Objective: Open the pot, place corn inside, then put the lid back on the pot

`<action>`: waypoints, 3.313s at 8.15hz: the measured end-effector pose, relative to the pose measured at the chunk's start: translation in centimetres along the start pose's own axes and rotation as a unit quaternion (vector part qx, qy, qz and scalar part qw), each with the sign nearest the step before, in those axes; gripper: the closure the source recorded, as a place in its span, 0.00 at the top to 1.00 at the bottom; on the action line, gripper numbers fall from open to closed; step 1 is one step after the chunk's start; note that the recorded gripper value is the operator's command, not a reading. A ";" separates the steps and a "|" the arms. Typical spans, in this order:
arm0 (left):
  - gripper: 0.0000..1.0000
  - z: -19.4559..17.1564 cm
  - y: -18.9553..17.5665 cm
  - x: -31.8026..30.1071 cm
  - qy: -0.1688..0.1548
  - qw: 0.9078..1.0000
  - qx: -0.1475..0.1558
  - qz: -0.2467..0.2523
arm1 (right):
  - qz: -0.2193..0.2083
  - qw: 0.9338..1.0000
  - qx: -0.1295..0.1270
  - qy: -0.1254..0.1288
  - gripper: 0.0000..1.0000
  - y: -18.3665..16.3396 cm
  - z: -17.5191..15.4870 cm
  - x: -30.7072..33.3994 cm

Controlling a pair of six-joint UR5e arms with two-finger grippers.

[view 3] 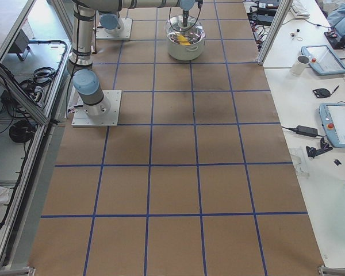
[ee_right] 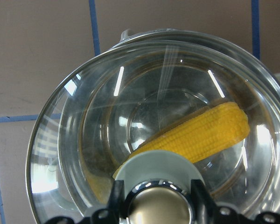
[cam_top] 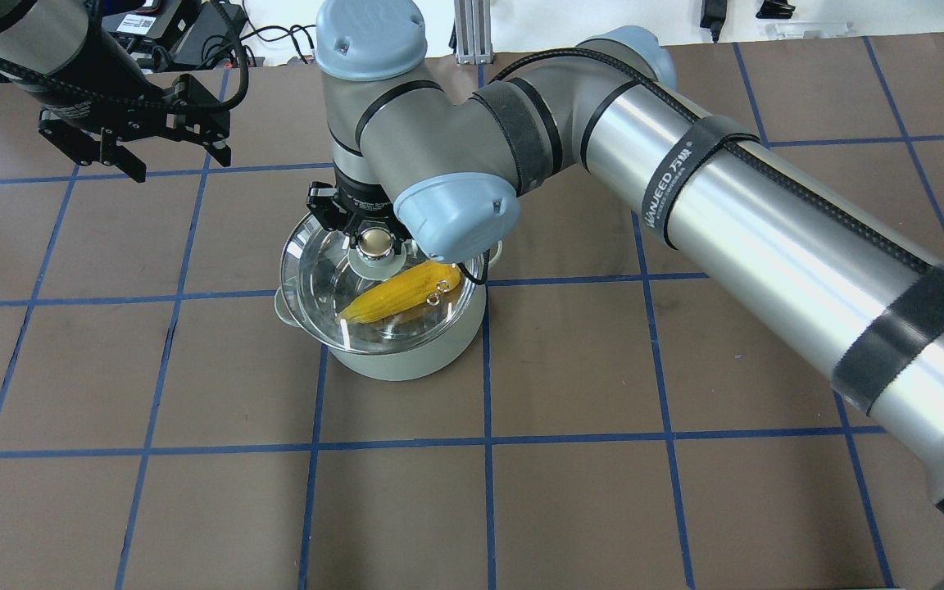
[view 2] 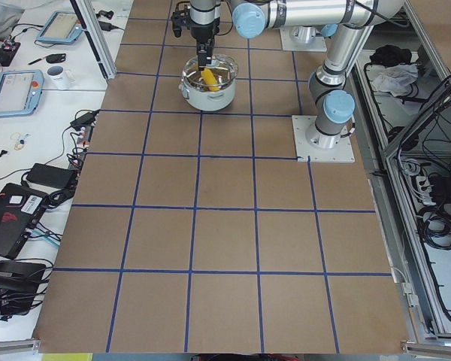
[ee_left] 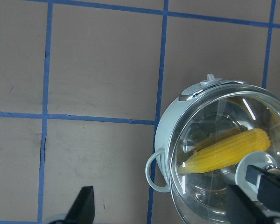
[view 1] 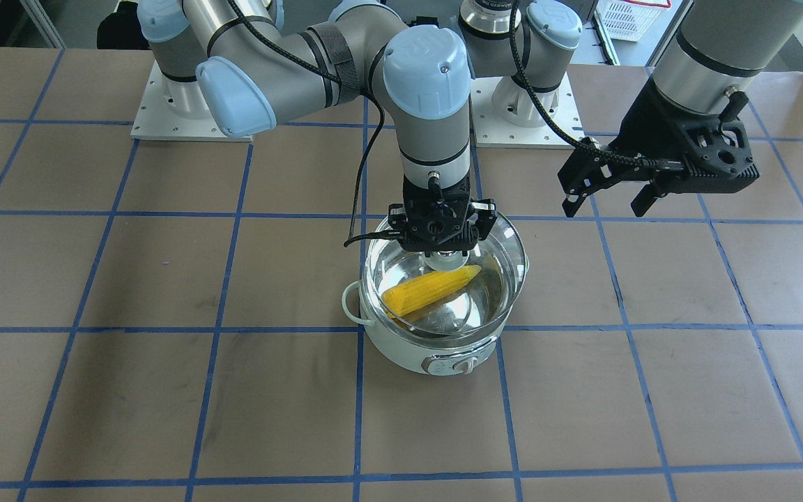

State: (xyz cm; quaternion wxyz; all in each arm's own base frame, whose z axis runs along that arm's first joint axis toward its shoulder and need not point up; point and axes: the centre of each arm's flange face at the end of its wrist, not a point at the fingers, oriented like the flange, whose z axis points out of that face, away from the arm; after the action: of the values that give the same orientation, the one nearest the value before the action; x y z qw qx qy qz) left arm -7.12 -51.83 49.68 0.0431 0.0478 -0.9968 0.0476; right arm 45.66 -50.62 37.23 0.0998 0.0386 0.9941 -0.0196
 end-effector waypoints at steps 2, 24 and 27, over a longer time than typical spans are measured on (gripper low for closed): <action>1.00 0.0 -0.1 0.0 0.000 1.000 0.000 0.000 | -0.002 1.000 0.001 0.002 0.08 -0.1 0.1 0.1; 1.00 -0.1 -0.1 0.0 0.000 1.000 0.002 0.000 | -0.001 1.000 -0.008 0.005 0.62 -0.8 1.3 0.7; 1.00 -0.1 -0.1 0.0 0.001 1.000 0.003 0.000 | -0.001 1.000 -0.005 0.006 0.79 -0.8 1.5 0.8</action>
State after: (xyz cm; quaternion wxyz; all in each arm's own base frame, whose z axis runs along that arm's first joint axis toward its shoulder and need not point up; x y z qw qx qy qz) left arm -7.13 -51.90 49.82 0.0436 0.0481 -0.9966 0.0502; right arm 45.14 -51.44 35.62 0.0941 0.0373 0.9948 -0.0147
